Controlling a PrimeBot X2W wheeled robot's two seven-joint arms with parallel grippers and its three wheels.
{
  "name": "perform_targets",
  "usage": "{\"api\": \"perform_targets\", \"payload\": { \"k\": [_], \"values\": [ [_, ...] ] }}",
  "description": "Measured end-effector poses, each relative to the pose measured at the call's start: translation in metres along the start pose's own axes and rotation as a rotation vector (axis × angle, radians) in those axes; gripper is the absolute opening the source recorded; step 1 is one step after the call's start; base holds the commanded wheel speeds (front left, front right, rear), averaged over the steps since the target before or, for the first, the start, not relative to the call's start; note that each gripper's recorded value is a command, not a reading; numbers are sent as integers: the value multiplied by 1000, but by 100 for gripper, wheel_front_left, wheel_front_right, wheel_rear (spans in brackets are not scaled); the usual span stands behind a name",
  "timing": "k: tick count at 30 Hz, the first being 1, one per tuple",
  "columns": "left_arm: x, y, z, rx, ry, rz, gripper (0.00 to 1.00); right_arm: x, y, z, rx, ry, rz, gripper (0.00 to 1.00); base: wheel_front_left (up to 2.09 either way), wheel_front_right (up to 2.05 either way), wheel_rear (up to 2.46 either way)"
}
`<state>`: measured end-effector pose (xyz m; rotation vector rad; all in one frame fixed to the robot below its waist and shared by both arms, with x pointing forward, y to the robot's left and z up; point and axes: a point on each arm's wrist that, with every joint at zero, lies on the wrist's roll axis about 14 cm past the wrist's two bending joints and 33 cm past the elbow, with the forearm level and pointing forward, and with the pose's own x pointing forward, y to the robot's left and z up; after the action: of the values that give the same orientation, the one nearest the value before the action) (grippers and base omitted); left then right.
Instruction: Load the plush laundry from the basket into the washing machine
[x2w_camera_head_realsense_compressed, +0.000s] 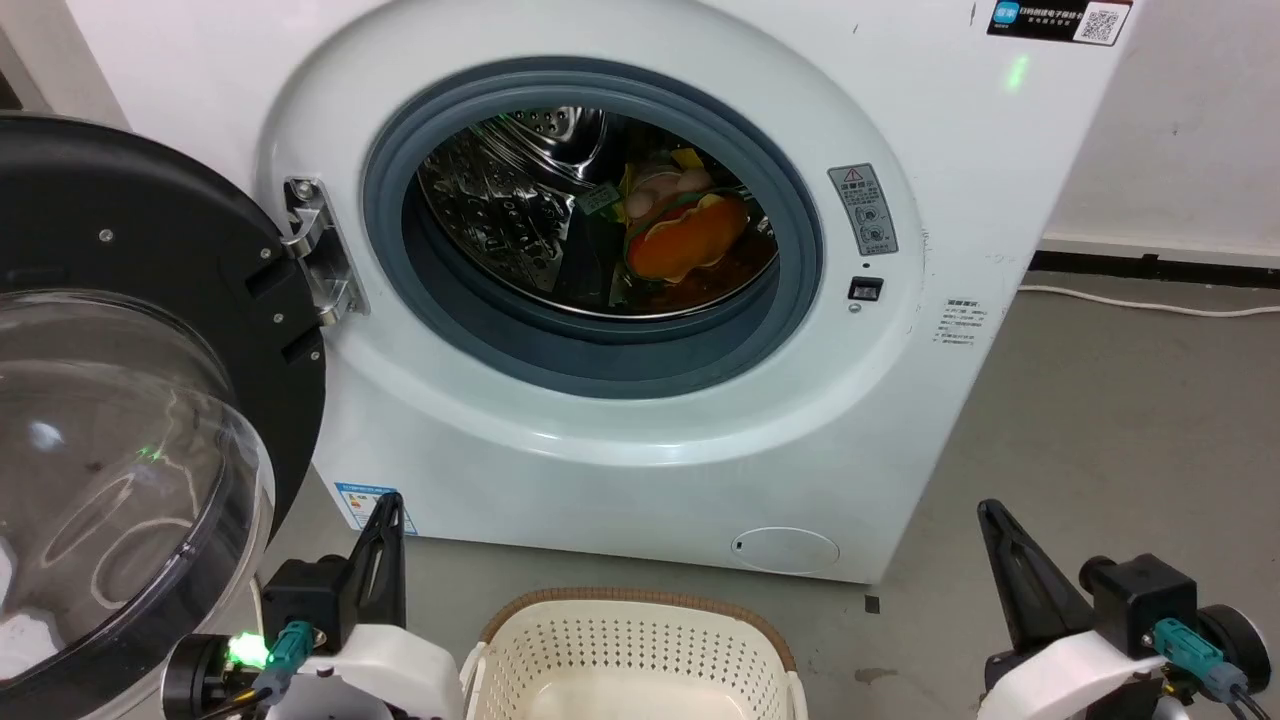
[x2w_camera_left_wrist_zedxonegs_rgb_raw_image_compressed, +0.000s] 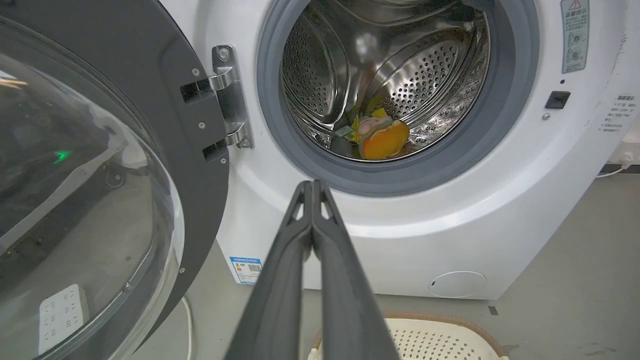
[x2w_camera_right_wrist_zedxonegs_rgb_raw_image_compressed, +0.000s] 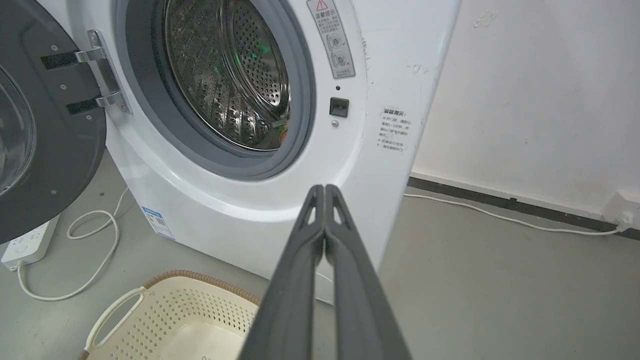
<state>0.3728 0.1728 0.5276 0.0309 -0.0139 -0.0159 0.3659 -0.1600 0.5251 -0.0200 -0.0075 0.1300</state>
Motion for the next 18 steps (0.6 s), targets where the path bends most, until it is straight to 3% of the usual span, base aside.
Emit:
{"api": "perform_targets", "payload": {
  "k": [18],
  "values": [
    [0,5,-1,19,18,18,0,3,0,-1,-20,20,2,0,0,0,0]
  ]
}}
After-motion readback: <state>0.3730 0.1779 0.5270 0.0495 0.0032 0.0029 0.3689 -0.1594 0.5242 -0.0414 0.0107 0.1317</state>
